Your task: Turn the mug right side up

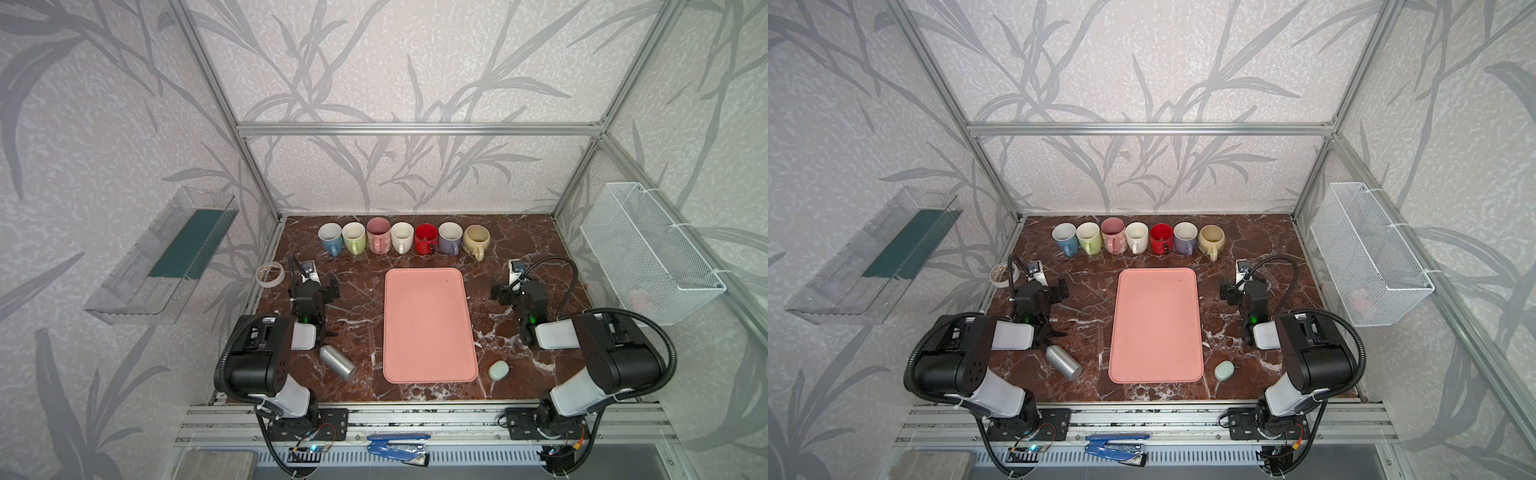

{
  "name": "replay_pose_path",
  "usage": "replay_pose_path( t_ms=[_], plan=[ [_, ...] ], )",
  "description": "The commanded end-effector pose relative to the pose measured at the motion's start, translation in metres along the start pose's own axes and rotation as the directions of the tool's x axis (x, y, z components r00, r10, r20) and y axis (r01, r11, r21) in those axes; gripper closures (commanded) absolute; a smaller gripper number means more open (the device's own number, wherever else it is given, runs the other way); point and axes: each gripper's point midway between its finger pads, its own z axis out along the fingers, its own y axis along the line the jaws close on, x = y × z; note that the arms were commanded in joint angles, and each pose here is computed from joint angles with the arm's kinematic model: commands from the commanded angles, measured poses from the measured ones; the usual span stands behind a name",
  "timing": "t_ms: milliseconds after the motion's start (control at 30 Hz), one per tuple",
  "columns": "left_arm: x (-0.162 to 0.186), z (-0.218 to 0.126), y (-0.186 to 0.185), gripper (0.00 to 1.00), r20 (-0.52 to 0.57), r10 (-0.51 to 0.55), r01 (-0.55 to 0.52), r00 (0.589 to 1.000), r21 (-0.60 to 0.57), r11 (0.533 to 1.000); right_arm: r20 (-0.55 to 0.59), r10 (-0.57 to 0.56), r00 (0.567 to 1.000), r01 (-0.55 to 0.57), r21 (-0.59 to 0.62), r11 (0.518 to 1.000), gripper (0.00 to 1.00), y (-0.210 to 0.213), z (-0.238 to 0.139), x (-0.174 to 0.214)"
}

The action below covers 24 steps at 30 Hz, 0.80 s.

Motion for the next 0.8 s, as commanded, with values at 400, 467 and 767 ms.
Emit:
replay_pose_path(
  t_ms=[400,467,767],
  plan=[
    [-0.0055,0.0017,-0.0007,0.01,0.013,-0.001,0.001,1.000,0.002,1.000,0.012,0.005,1.000,-0.004,-0.006,1.000,0.01,0.0015,-0.0004,-0.0040],
    [-0.0055,0.0018,0.0000,0.01,0.013,-0.002,0.002,1.000,0.000,1.000,0.012,0.004,1.000,-0.004,-0.007,1.000,0.01,0.0016,-0.0004,-0.0037],
    [-0.0054,0.0017,-0.0004,0.01,0.013,-0.001,0.001,1.000,0.001,1.000,0.012,0.003,1.000,-0.003,-0.012,1.000,0.01,0.0028,-0.0001,-0.0042]
  ],
)
